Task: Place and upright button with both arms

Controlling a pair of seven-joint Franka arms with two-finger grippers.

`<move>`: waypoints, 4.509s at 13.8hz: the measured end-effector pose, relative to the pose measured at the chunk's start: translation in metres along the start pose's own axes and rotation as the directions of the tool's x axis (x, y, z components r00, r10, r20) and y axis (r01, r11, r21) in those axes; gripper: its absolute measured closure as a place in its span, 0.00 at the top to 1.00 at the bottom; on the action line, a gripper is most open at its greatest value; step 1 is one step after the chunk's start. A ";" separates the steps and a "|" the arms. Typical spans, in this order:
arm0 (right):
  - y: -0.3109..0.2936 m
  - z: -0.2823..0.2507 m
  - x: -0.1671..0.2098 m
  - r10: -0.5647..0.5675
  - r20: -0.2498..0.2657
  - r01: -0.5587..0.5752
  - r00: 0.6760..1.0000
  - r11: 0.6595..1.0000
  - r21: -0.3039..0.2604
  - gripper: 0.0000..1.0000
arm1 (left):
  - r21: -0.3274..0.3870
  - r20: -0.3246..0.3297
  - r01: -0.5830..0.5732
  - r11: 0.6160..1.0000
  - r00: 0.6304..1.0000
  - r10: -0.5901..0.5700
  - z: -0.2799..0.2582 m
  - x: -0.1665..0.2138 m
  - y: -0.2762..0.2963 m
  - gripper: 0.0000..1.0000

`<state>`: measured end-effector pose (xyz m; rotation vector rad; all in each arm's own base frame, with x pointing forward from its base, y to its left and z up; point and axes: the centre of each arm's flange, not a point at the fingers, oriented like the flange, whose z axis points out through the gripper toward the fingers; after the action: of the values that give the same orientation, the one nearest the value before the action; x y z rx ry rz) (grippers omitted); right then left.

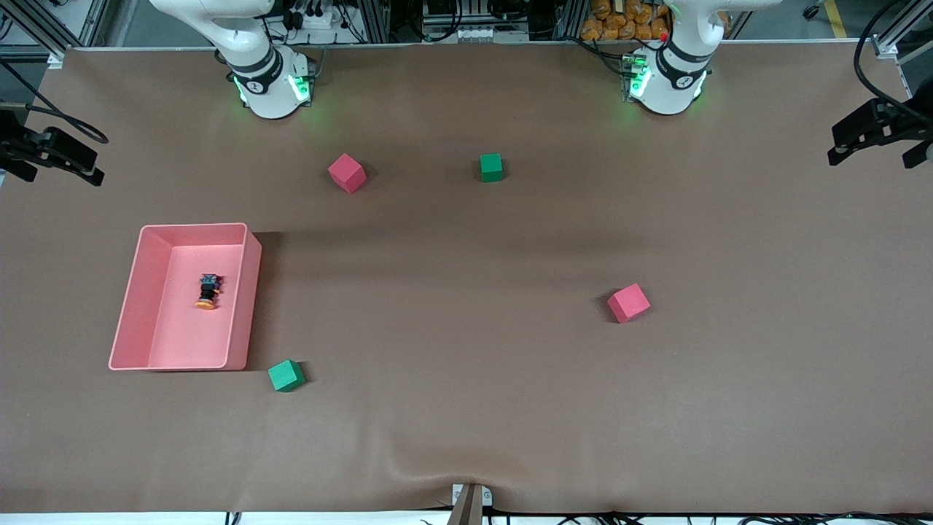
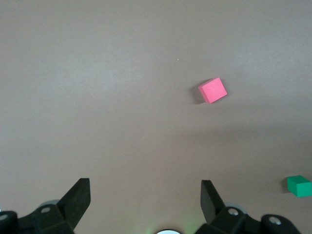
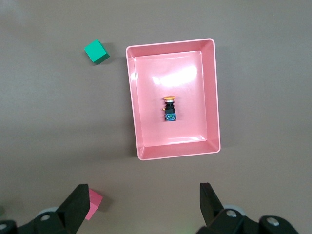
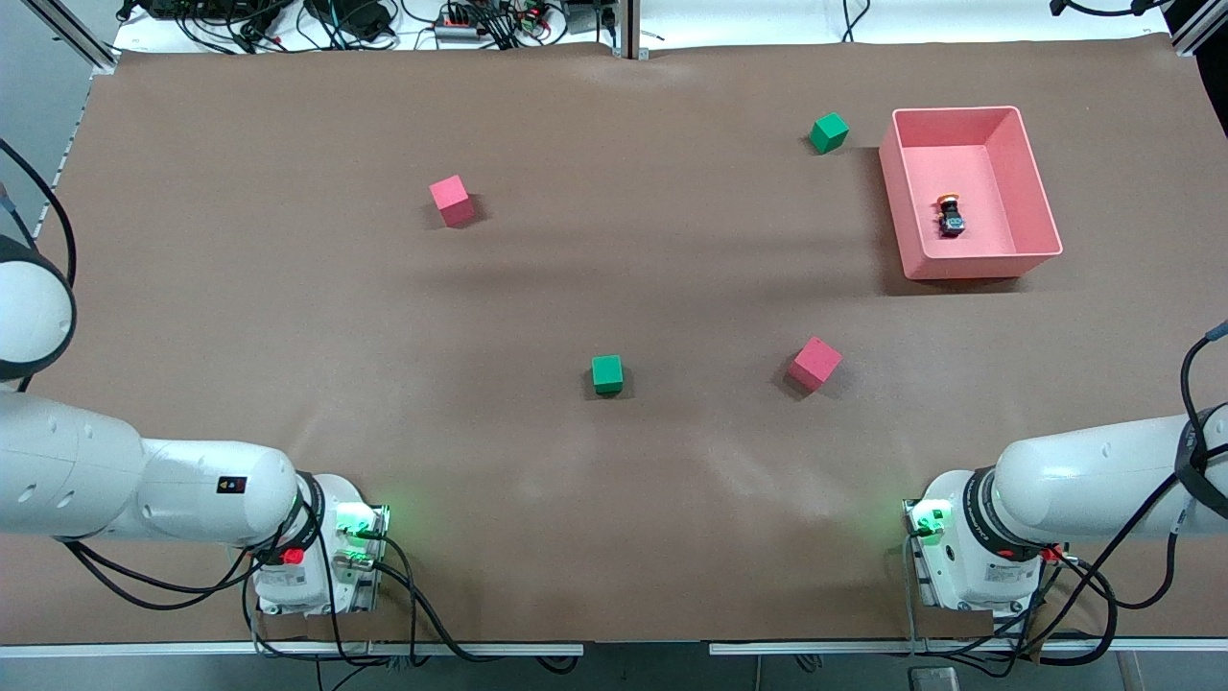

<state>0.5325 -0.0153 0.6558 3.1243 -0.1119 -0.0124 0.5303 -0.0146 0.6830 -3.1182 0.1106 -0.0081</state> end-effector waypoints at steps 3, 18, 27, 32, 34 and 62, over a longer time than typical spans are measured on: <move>0.000 0.000 0.000 0.000 0.000 0.000 1.000 1.000 0.000 1.00 | -0.001 0.023 0.006 1.000 1.000 -0.006 0.002 -0.003 -0.001 1.00; 0.011 0.113 0.057 0.025 0.165 -0.023 0.986 1.000 -0.010 1.00 | 0.001 0.086 0.042 0.999 0.995 -0.042 0.013 -0.007 0.004 1.00; 0.070 0.319 0.079 0.053 0.213 -0.069 0.976 0.995 0.069 1.00 | 0.001 0.068 0.044 0.999 0.997 -0.044 0.007 -0.009 0.003 1.00; 0.072 0.401 0.074 0.021 0.173 -0.036 0.985 0.996 0.080 1.00 | 0.002 0.060 0.045 0.999 0.997 -0.045 0.006 -0.008 0.002 1.00; 0.078 0.421 0.071 0.012 0.174 -0.027 0.985 0.996 0.082 1.00 | 0.001 0.048 0.042 0.999 0.998 -0.042 0.005 -0.007 0.004 1.00; -0.043 0.281 0.142 -0.026 0.270 -0.016 0.963 0.988 0.151 0.33 | 0.002 0.087 0.023 1.000 0.996 -0.023 0.032 0.008 0.015 1.00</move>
<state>0.6751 0.0133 0.3729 3.2552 -0.1125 -0.4543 0.5370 -0.0290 0.6502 -3.1129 0.0731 0.1266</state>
